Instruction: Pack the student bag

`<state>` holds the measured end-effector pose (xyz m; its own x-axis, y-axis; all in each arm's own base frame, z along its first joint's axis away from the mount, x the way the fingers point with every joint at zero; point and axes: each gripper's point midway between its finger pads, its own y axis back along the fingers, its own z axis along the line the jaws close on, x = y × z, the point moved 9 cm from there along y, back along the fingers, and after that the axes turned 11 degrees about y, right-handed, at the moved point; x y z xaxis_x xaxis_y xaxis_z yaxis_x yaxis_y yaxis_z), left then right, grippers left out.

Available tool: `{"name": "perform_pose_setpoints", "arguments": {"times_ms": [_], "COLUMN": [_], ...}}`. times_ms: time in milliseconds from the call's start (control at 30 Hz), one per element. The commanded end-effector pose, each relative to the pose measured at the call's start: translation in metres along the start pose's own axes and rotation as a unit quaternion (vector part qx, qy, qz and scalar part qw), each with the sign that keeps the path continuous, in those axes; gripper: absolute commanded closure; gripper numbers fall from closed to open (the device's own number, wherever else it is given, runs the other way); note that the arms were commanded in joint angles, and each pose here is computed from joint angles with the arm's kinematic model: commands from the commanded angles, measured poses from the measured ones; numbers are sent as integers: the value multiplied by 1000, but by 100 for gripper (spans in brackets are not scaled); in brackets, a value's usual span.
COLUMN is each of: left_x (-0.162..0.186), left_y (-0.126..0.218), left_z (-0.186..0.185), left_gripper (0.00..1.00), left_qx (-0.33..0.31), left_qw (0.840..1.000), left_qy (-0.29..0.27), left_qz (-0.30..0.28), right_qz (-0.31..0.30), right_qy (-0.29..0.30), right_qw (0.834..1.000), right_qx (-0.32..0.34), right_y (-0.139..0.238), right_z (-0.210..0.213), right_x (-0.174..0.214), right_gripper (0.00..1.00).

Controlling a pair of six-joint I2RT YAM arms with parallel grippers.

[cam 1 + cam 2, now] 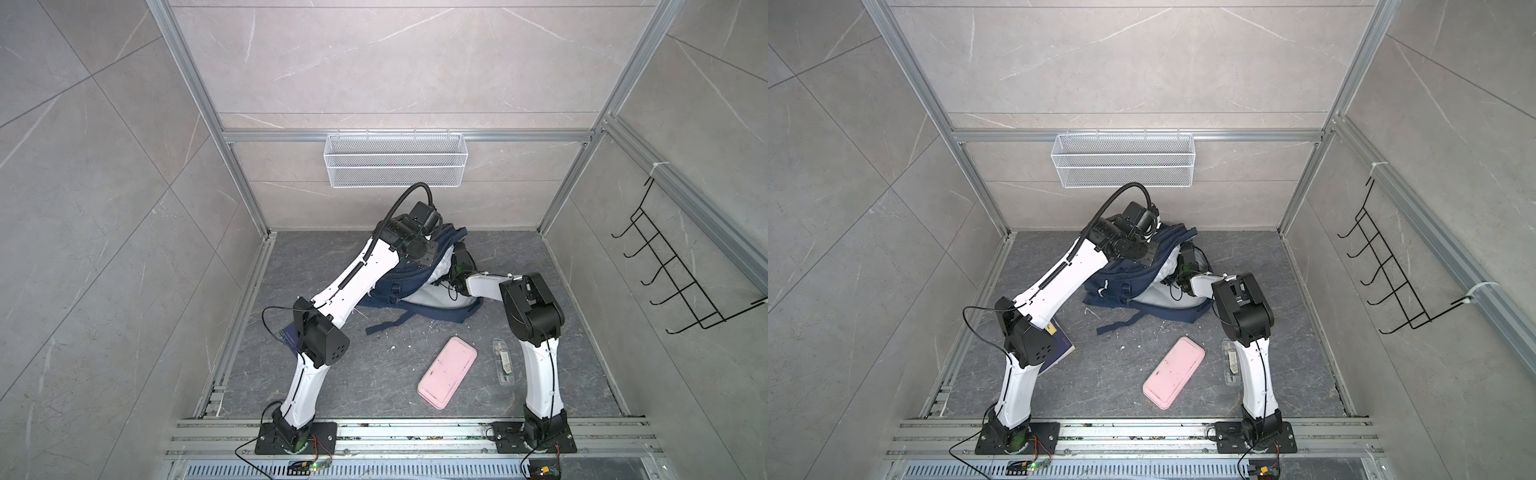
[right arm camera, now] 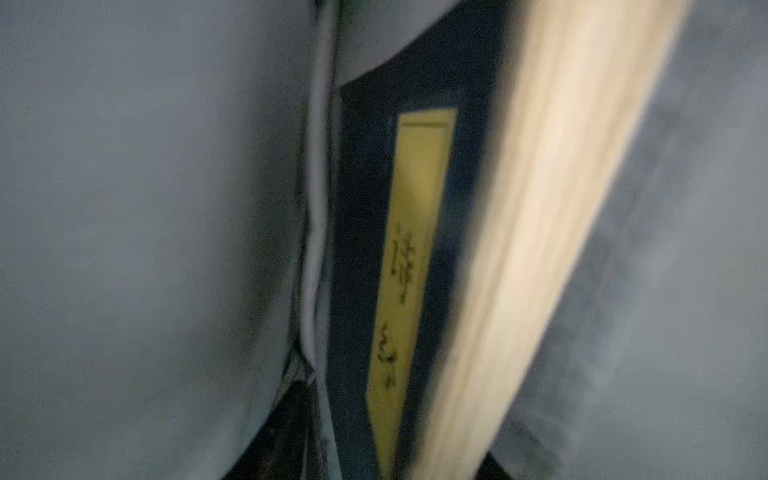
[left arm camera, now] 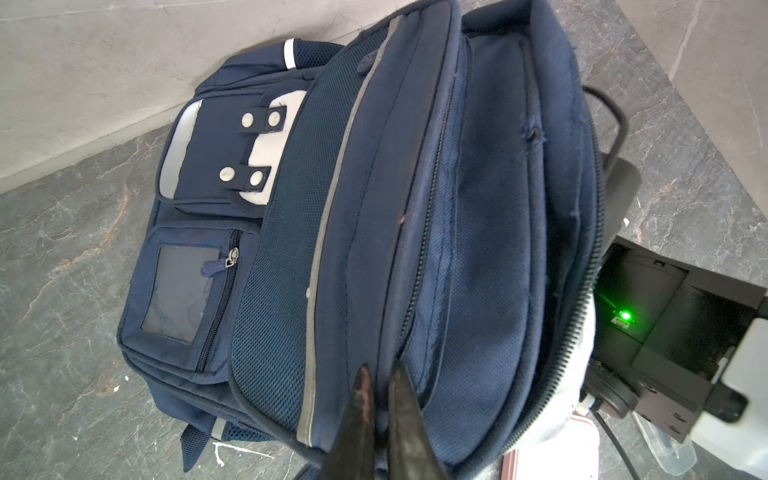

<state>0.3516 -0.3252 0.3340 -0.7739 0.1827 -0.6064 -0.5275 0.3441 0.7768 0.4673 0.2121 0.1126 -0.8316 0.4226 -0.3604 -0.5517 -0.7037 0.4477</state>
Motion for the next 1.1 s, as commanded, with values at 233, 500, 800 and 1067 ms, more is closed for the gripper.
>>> {"name": "perform_pose_setpoints", "arguments": {"times_ms": [233,500,800,1067], "left_x": [-25,-22,-6,14], "left_y": [51,38,4,-31], "left_z": [-1,-2,-9,-26], "left_gripper": [100,100,100,100], "left_qx": [38,34,31,43], "left_qw": [995,997,999,999], "left_qy": [20,20,25,27], "left_qz": [-86,-73,-31,6], "right_qz": [-1,10,-4,-23], "right_qy": [54,60,99,124], "right_qw": [997,989,985,981], "right_qx": [63,135,143,146], "right_y": [52,114,191,246], "right_z": [17,9,22,35], "right_x": [-2,9,40,74], "right_gripper": [27,23,26,29]}}
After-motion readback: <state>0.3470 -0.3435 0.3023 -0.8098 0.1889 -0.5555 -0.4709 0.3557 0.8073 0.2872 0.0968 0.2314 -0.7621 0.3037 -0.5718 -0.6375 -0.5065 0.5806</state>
